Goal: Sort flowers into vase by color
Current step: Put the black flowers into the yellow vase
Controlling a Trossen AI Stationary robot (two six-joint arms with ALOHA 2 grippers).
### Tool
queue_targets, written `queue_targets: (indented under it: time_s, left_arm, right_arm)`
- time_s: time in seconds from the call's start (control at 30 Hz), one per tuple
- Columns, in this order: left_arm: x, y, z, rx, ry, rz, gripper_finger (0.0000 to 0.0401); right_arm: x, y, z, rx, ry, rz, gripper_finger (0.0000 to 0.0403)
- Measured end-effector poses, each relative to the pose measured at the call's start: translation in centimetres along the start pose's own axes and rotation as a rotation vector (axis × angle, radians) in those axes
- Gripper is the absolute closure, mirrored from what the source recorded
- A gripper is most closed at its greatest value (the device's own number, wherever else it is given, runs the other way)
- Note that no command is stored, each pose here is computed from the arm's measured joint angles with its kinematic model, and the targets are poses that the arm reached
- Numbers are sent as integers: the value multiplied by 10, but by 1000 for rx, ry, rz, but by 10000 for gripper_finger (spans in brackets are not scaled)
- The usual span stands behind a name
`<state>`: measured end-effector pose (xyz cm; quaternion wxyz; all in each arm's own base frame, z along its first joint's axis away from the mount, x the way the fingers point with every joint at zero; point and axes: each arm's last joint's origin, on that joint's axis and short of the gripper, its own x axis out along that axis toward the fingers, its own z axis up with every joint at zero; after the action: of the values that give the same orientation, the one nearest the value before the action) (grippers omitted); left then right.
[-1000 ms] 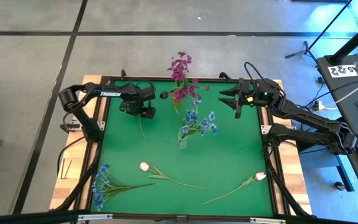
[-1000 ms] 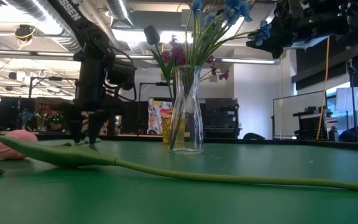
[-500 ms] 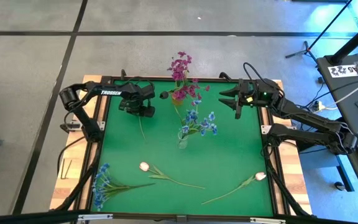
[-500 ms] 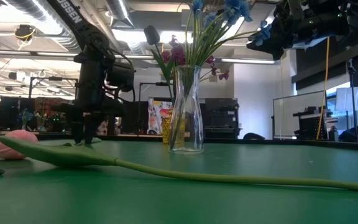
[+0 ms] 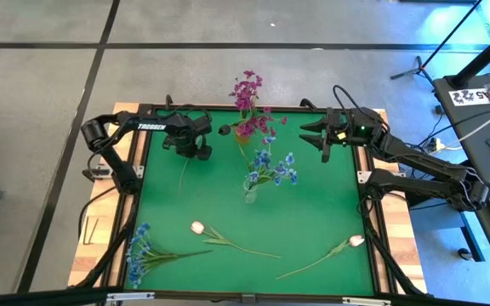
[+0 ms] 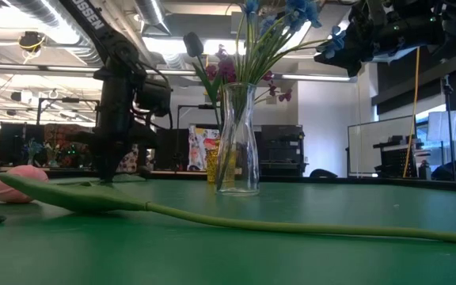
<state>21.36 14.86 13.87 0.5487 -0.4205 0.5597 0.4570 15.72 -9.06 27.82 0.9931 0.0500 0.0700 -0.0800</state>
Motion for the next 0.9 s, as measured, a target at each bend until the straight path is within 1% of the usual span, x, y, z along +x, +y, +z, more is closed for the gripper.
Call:
queue_targets:
  time_s: [0.1,0.2,0.37,0.47,0.6,0.77,0.83,0.9]
  left_arm:
    - [-7,2,-1,7,-31,-2,398]
    - [-22,7,-3,2,-96,-13,399]
    - [-59,18,-11,-13,-232,-96,400]
    - [-85,25,-19,-5,-349,-179,400]
    - [-120,28,-34,58,-541,-338,401]
    - [-159,17,-48,183,-867,-494,401]
    - [-170,9,-52,258,-987,-516,401]
    - [-177,5,-53,304,-1089,-493,401]
  right_arm:
    - [0,0,0,0,0,0,243]
    - [0,0,0,0,0,0,243]
    - [0,0,0,-1,-2,1,243]
    - [0,0,0,-1,-3,0,243]
    - [0,0,1,-4,-9,0,243]
    - [0,0,3,-14,-31,2,243]
    - [0,0,4,-15,-35,2,243]
    - [0,0,4,-11,-35,2,243]
